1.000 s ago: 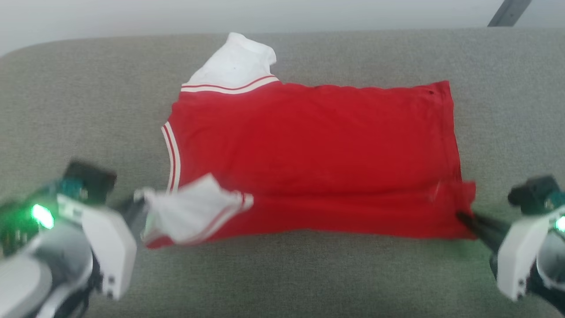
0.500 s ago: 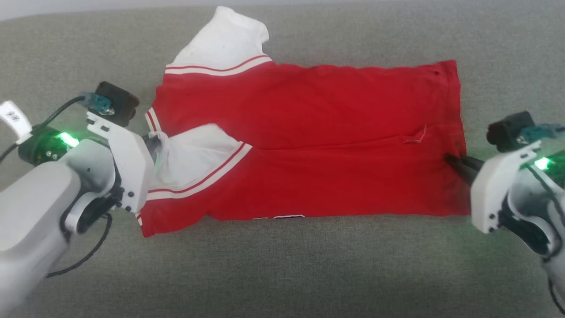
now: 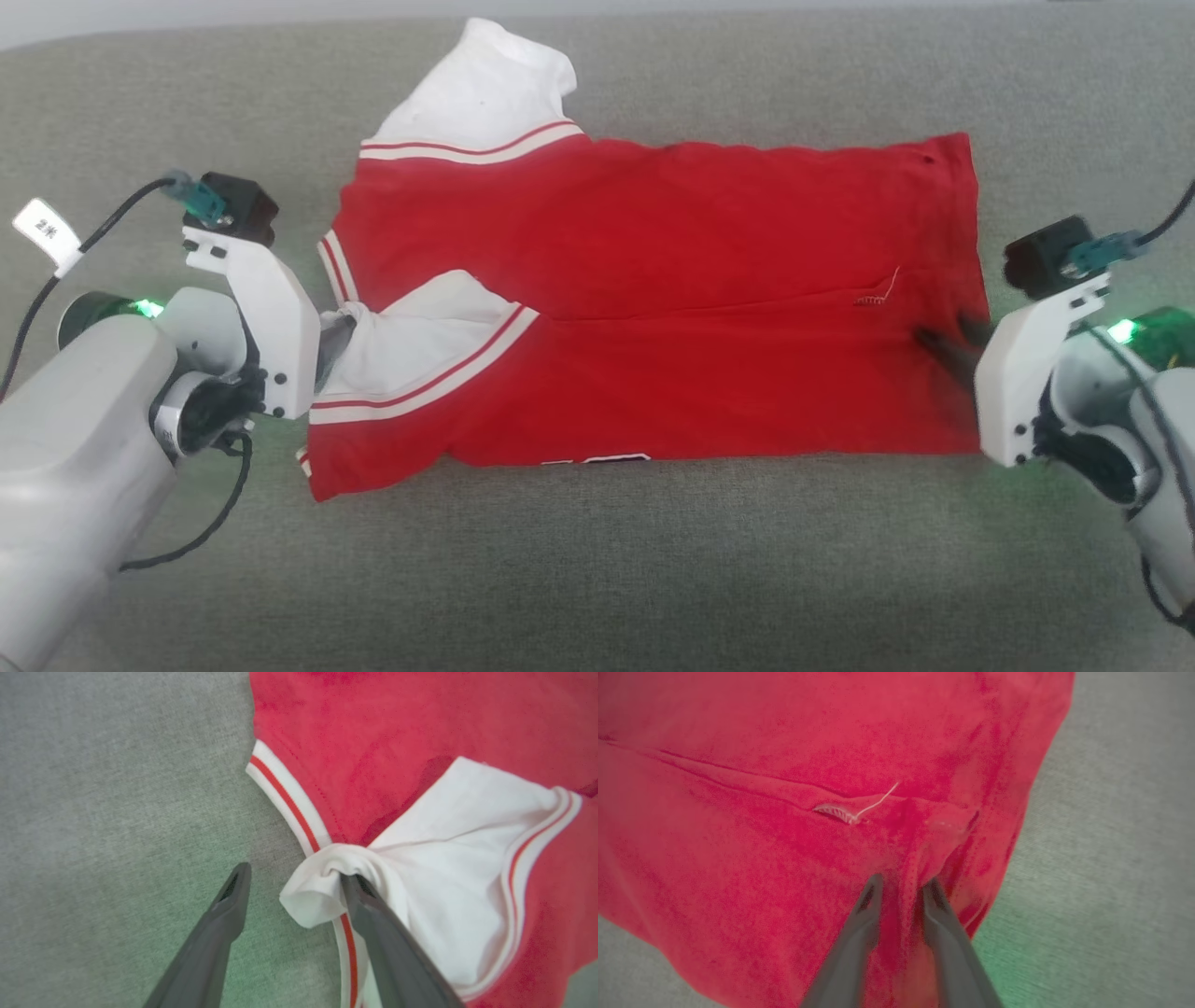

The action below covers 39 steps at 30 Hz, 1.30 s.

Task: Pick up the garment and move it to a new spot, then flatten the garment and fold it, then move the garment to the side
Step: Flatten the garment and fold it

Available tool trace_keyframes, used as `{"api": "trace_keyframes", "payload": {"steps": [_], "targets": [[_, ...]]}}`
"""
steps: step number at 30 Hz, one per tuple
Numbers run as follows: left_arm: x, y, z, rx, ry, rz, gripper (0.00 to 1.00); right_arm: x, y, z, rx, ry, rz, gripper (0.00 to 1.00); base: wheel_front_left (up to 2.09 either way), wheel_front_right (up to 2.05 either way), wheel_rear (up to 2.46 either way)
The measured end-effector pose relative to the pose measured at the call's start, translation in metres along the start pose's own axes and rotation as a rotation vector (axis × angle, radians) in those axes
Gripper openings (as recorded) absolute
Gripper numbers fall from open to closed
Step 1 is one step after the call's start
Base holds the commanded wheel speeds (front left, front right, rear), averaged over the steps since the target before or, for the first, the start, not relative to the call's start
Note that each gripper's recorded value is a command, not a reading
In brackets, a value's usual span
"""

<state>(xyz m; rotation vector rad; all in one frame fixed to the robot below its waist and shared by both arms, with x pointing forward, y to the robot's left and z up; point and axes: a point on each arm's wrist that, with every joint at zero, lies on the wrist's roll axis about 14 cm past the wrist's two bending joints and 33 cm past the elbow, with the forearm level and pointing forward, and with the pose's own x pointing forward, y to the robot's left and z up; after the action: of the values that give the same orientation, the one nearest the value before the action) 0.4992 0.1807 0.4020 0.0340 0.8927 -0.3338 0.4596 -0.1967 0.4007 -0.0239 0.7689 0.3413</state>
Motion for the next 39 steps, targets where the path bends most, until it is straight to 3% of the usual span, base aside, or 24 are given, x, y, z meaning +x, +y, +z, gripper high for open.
{"api": "trace_keyframes", "payload": {"steps": [12, 24, 29, 37, 38, 39], "targets": [[-0.052, 0.004, 0.017, -0.059, -0.05, 0.06, 1.0, -0.033, -0.011, 0.069, -0.015, -0.32, -0.05, 1.0, 0.0, 0.0, 0.0], [-0.063, -0.029, -0.05, -0.097, 0.12, 0.045, 1.0, -0.076, -0.015, 0.1, 0.001, -0.651, -0.156, 1.0, 0.0, 0.0, 0.0], [-0.049, -0.02, -0.06, -0.129, 0.156, 0.087, 1.0, -0.085, -0.015, 0.09, 0.034, -0.675, -0.191, 1.0, 0.0, 0.0, 0.0], [-0.021, -0.021, -0.073, -0.205, 0.227, 0.084, 1.0, -0.081, -0.018, 0.049, 0.097, -0.539, -0.22, 1.0, 0.0, 0.0, 0.0], [-0.019, -0.021, -0.075, -0.204, 0.24, 0.078, 0.66, -0.08, -0.019, 0.044, 0.105, -0.518, -0.224, 1.0, 0.0, 0.0, 0.0], [-0.018, -0.021, -0.075, -0.204, 0.244, 0.073, 0.0, -0.08, -0.02, 0.04, 0.118, -0.5, -0.227, 1.0, 0.0, 0.0, 0.0]]}}
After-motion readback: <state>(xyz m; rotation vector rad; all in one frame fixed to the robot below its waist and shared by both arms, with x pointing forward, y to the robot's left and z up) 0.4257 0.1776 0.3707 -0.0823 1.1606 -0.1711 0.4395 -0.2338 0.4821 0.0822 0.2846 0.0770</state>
